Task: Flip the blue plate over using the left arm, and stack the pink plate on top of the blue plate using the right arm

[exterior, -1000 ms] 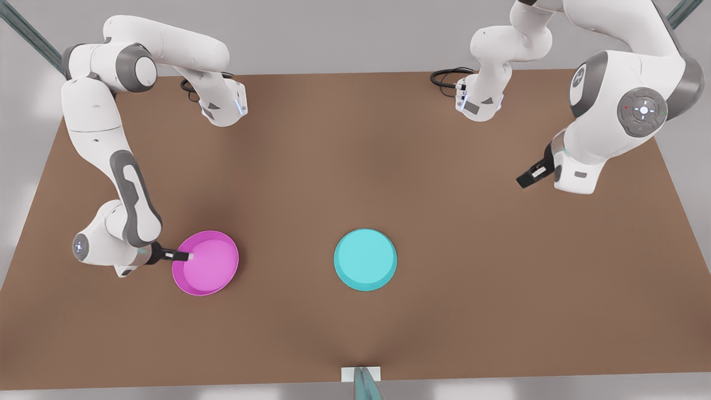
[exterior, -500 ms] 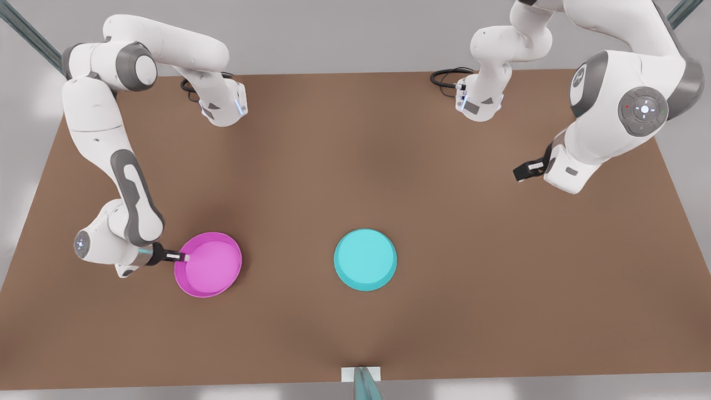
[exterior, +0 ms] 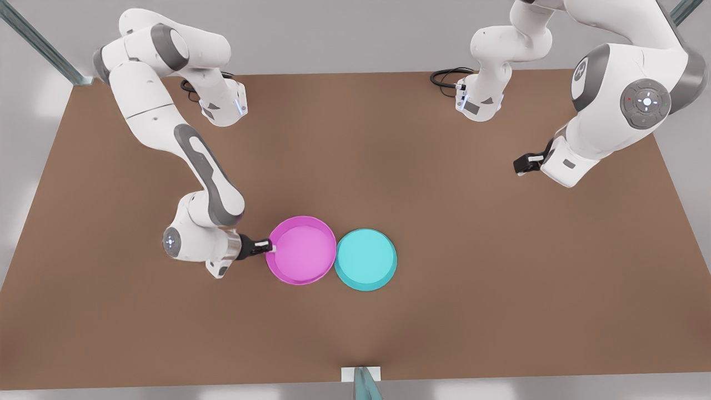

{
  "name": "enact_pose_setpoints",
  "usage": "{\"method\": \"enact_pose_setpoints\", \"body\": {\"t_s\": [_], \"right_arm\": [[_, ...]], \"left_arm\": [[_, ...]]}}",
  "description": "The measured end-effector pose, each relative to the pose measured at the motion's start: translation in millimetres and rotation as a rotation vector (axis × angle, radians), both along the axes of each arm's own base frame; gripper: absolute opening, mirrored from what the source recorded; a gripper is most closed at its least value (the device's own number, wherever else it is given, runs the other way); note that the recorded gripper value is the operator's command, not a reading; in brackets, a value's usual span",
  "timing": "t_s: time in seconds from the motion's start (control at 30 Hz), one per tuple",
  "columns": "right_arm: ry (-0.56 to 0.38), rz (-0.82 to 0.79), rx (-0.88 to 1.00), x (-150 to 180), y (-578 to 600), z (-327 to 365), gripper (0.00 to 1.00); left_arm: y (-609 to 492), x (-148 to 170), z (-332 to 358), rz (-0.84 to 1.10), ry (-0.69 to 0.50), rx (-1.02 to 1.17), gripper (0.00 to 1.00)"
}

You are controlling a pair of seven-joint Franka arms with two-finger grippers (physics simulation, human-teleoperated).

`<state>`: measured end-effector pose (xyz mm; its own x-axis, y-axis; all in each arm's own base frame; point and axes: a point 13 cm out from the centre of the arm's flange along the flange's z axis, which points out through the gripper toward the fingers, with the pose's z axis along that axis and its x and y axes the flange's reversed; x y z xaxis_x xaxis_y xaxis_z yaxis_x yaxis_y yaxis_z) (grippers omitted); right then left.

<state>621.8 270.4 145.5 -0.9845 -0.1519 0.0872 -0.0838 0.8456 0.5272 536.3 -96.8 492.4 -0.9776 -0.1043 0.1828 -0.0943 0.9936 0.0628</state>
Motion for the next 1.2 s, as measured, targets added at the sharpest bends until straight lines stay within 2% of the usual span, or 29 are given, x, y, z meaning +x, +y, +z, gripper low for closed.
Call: {"method": "enact_pose_setpoints", "body": {"t_s": [0.3,0.5,0.53,0.67,0.73,0.8,0.87,0.9,0.93,1.0,1.07,1.13,1.2], "right_arm": [[-0.018,-0.1,0.081,11.5,159.9,-22.8,0.21],[0.019,-0.167,0.053,-7.6,188.1,-43.3,0.21],[0.023,-0.181,0.05,-8.0,188.9,-44.1,1.0],[0.041,-0.233,0.039,-6.4,187.2,-44.4,1.0],[0.032,-0.266,0.042,4.4,178.1,-27.8,1.0],[-0.007,-0.333,0.04,47.6,117.4,33.9,1.0],[-0.062,-0.406,0.002,111.8,-20.2,128.1,1.0],[-0.106,-0.408,-0.046,131.7,-88.6,179.0,1.0],[-0.141,-0.385,-0.124,132.7,-139.0,217.9,1.0],[-0.199,-0.295,-0.315,103.1,-186.1,288.7,1.0],[-0.217,-0.207,-0.467,58.1,-195.1,343.9,1.0],[-0.197,-0.153,-0.588,-2.3,-205.8,382.2,1.0],[-0.152,-0.107,-0.663,-43.8,-212.3,388.3,1.0]], "left_arm": [[-2.2,9.5,13.6,-0.037,-0.034,-0.018,1.0],[-0.1,13.3,15.5,-0.048,-0.042,-0.019,1.0],[0.3,13.7,14.8,-0.05,-0.041,-0.019,1.0],[0.4,15.1,13.1,-0.055,-0.038,-0.025,1.0],[1.9,17.0,10.5,-0.055,-0.036,-0.027,1.0],[3.6,18.6,9.0,-0.054,-0.036,-0.028,1.0],[3.8,19.3,9.1,-0.057,-0.038,-0.03,1.0],[3.9,19.4,9.1,-0.058,-0.038,-0.03,1.0],[4.6,19.2,9.1,-0.059,-0.037,-0.03,1.0],[7.7,18.1,10.0,-0.056,-0.037,-0.029,1.0],[9.1,18.8,9.0,-0.057,-0.035,-0.03,1.0],[9.3,18.7,7.9,-0.058,-0.032,-0.029,1.0],[9.9,17.2,6.3,-0.06,-0.022,-0.03,1.0]]}}
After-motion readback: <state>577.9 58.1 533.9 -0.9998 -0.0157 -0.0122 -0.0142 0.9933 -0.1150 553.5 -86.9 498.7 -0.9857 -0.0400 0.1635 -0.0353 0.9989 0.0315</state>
